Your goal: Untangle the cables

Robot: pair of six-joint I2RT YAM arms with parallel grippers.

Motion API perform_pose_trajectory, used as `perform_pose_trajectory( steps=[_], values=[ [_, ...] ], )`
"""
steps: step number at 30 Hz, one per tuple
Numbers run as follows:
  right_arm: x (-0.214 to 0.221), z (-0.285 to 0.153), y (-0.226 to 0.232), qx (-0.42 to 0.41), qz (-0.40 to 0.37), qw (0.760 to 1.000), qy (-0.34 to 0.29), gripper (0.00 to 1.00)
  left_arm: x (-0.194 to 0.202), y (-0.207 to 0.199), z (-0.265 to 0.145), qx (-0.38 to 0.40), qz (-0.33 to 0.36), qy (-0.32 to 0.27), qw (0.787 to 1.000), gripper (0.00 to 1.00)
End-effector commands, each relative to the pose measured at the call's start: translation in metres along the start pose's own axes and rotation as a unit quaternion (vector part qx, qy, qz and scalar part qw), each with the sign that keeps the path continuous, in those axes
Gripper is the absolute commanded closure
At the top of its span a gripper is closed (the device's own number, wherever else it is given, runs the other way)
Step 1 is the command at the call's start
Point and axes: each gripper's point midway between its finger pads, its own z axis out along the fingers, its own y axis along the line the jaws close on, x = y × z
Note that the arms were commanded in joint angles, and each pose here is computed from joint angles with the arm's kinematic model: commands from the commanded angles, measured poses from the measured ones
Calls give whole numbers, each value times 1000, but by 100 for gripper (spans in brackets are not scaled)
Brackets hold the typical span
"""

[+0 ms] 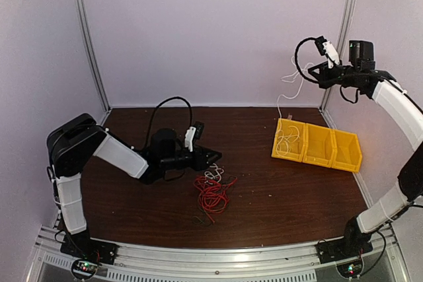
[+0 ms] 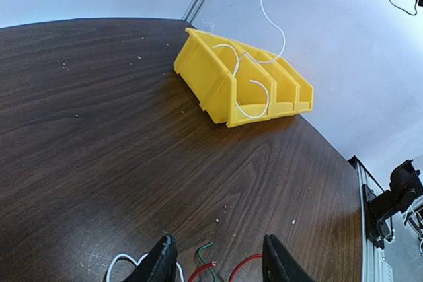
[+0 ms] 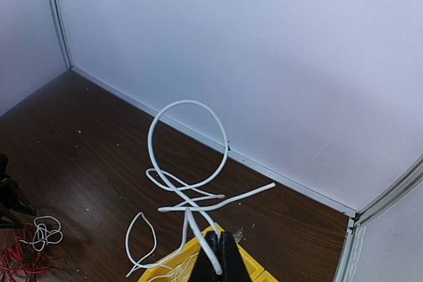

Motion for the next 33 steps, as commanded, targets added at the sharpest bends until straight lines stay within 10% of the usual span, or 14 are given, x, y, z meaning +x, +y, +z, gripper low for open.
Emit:
perform_pose_trajectory(
  steps=[1,17,33],
  values=[
    [8,-2,-15,30,-2,1000,2,100,-12,-10,-4,8,18,-16,1000,55],
    [14,19,-57,58,11,998,14,100,-11,-9,-3,6,18,-11,1000,55],
    [144,40,-14,-20,42,990,133,100,-3,-4,0,3,13,1,1000,55]
  ],
)
